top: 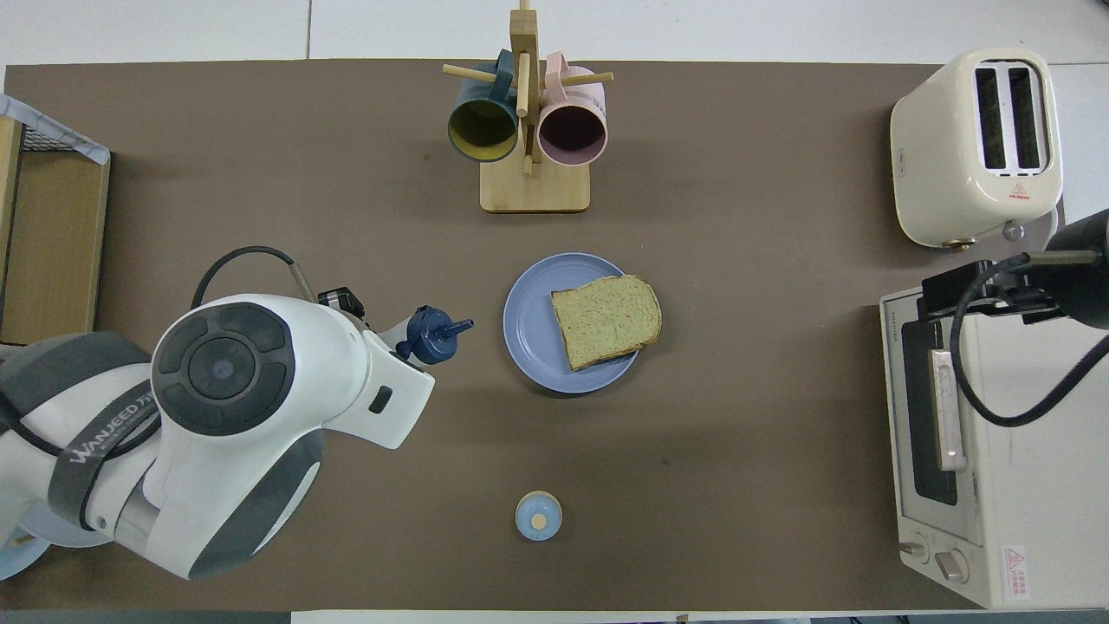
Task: Put bread on plate and add seasoning
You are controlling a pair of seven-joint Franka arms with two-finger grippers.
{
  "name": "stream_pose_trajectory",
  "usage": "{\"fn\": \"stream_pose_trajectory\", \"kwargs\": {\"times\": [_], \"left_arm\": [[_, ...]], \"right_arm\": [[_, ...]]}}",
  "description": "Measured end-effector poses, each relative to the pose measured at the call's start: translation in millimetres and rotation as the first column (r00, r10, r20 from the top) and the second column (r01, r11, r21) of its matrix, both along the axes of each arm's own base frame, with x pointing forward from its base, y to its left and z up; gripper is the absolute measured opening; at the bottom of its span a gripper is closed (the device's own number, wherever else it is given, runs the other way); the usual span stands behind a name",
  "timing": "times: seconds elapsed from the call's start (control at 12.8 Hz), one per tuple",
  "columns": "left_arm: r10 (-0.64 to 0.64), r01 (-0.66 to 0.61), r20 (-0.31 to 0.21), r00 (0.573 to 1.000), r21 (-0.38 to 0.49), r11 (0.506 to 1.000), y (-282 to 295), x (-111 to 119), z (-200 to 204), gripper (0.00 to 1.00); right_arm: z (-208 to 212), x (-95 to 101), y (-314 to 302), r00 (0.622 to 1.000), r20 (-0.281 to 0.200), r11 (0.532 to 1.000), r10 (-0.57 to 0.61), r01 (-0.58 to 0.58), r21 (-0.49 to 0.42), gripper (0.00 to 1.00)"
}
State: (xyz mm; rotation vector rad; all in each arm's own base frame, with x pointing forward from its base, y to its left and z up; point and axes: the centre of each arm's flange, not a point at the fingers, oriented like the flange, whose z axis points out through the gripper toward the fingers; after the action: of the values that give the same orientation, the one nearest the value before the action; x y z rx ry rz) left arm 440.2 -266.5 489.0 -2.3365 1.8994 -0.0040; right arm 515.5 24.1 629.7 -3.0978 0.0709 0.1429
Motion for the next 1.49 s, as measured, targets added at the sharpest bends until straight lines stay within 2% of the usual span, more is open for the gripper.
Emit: {"fn": "stream_pose_trajectory", "kwargs": {"times": [0.39,0.7,0.94,1.25,1.49], "left_arm": [[-0.015,-0.003,0.089,0.996,0.198,0.980,-37.8,9.2,-35.5,0.50],[-0.038,-0.006,0.112,0.993,0.367,0.930,-66.7,36.5,-58.9,0.50],[-0.084,0.007,0.124,0.989,0.521,0.853,-96.9,42.8,-87.5,0.50],[-0.213,0.025,0.168,0.963,0.726,0.687,-145.8,20.2,-129.3,0.50],[-0.287,0.019,0.197,0.938,0.794,0.607,-160.2,7.3,-123.9,0.50]], "right_arm": [[-19.9,10.3,-40.8,1.000,-0.025,0.999,-0.010,0.009,-0.037,1.00],[-11.1,9.0,-25.9,1.000,-0.013,0.999,0.017,-0.018,-0.039,1.00],[-12.5,9.9,-14.4,0.999,-0.014,0.998,0.037,-0.037,-0.040,1.00],[-17.6,12.2,-14.4,0.999,-0.025,0.998,0.037,-0.038,-0.040,1.00],[-29.3,18.2,-22.6,0.999,-0.047,0.999,0.021,-0.022,-0.036,1.00]]}}
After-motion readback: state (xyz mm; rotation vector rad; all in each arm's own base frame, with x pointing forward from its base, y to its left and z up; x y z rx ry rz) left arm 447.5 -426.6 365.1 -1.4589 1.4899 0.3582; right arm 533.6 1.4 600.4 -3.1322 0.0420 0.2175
